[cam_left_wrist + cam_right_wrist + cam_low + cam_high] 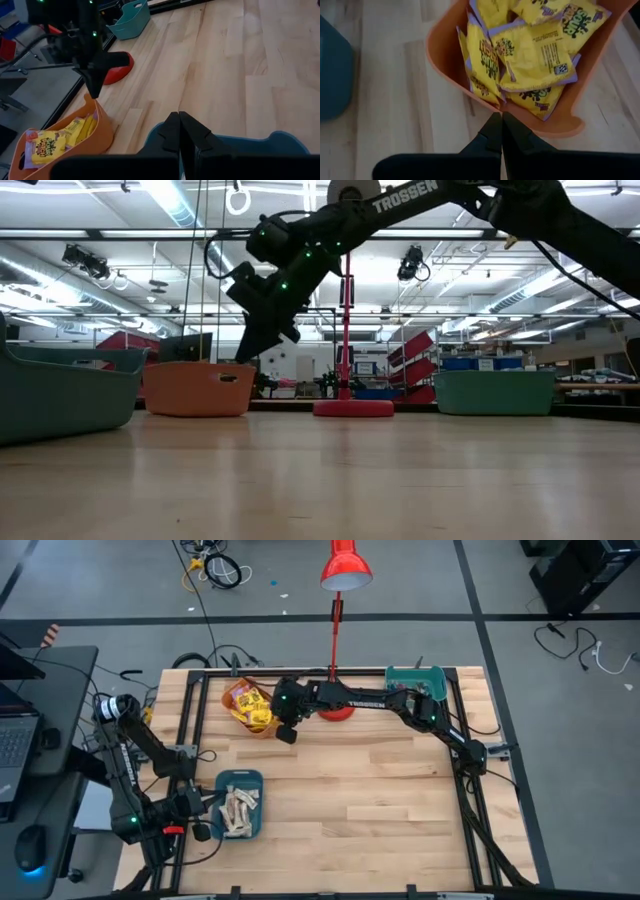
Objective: Sort candy
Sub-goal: Move the orange bin to the right of the blue bin
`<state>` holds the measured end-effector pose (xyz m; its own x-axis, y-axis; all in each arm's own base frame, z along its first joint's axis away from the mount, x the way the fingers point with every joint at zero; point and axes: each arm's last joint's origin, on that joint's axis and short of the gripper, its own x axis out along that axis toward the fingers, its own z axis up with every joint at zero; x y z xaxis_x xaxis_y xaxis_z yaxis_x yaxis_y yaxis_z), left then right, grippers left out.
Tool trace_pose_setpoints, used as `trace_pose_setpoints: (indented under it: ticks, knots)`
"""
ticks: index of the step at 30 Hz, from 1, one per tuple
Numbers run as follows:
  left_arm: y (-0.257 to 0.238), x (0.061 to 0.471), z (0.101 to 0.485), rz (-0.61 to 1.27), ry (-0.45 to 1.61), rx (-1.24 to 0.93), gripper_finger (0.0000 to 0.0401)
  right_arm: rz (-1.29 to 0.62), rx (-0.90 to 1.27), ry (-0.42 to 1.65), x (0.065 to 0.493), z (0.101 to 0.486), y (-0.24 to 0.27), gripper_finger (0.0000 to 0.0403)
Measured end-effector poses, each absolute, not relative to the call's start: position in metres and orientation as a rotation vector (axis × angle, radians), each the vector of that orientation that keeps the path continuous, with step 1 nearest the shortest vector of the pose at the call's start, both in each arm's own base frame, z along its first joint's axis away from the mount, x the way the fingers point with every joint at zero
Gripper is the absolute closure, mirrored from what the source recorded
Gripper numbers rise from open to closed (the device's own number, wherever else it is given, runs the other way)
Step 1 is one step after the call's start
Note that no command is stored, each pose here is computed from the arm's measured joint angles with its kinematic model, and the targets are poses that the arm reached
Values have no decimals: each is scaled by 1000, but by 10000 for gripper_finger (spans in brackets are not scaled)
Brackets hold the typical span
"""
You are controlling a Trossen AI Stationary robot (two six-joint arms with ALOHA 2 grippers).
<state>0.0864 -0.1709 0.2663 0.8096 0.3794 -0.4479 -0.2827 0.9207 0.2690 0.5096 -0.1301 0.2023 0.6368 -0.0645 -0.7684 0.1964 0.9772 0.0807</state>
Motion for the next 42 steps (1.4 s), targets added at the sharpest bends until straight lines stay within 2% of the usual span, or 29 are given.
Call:
trace_pose_setpoints:
  ticks: [15, 23, 42]
  knots:
    - [-172, 87, 266, 352, 514, 179, 401, -211, 207, 752, 518, 207, -130, 403]
    - [-172, 87, 266, 352, 515, 183, 401, -254, 276, 802, 511, 190, -138, 403]
    - [-172, 87, 266, 351, 515, 184, 401, -224, 292, 914, 502, 182, -136, 403]
